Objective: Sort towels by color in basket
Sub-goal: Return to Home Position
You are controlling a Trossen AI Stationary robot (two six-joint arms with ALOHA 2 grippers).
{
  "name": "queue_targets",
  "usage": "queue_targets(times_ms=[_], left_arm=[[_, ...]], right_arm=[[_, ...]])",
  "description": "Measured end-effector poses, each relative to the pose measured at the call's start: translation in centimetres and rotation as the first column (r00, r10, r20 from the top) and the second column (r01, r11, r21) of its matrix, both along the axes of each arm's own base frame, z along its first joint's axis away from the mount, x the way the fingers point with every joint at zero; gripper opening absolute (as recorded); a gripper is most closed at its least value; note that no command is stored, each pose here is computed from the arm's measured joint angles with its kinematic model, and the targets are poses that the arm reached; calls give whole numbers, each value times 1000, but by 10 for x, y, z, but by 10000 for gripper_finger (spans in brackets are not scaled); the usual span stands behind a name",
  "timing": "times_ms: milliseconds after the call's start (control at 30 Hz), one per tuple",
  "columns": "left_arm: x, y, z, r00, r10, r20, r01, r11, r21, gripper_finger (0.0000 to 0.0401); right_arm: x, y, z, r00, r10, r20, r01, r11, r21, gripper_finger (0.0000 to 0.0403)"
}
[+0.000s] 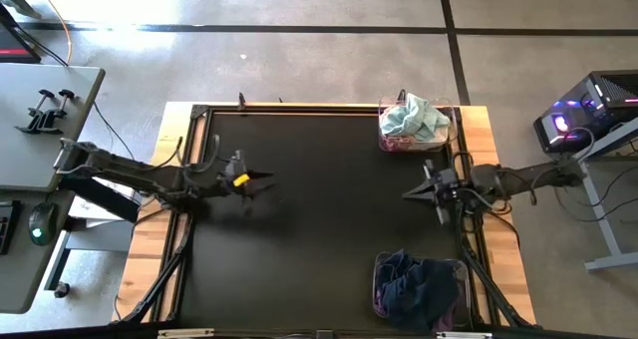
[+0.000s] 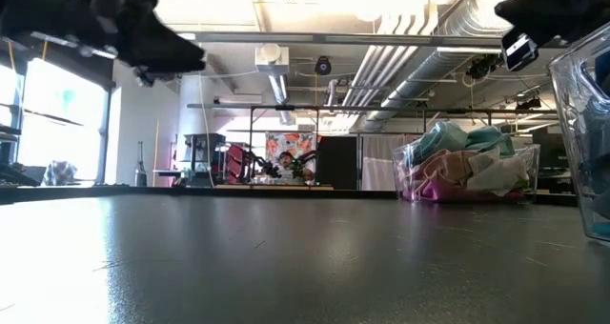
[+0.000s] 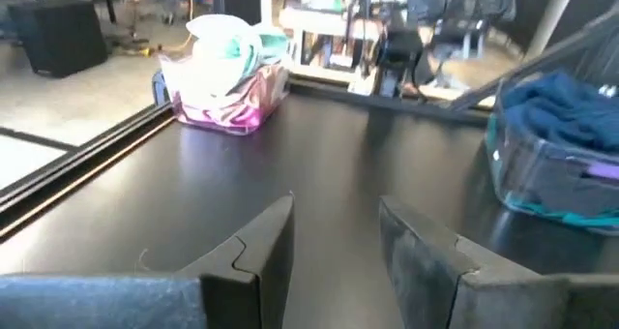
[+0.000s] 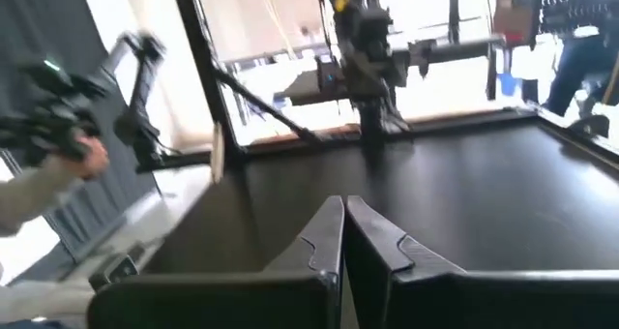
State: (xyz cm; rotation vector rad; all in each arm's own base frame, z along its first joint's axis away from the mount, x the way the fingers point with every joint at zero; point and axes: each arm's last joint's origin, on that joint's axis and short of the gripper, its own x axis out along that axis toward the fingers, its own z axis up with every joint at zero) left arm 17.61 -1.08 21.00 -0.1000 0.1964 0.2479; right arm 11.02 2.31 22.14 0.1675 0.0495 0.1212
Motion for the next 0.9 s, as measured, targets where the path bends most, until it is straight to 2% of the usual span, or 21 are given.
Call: queue_targets(times_ms=[233, 367, 567, 667, 900], left_arm=[[-40, 7, -24, 990, 31, 137, -19, 995, -94, 128], [-53, 8, -30, 970, 42, 238, -7, 989, -147, 127], [-64, 8, -34, 953, 23, 304, 17, 992, -127, 126], [-69, 8, -32, 945, -3, 326, 41, 993, -111, 126], [-79, 8, -39, 961, -60, 270, 79, 995, -60, 126]], right_arm=[[-14, 0, -12, 993, 93, 72, -94, 995, 11, 1], [-14, 0, -27, 991, 113, 70, -111, 993, -37, 1], [-13, 0, -48, 987, 116, 111, -112, 993, -39, 0], [-14, 0, -48, 987, 116, 114, -112, 993, -37, 0], [-16, 3, -48, 971, 207, 123, -202, 978, -48, 0]])
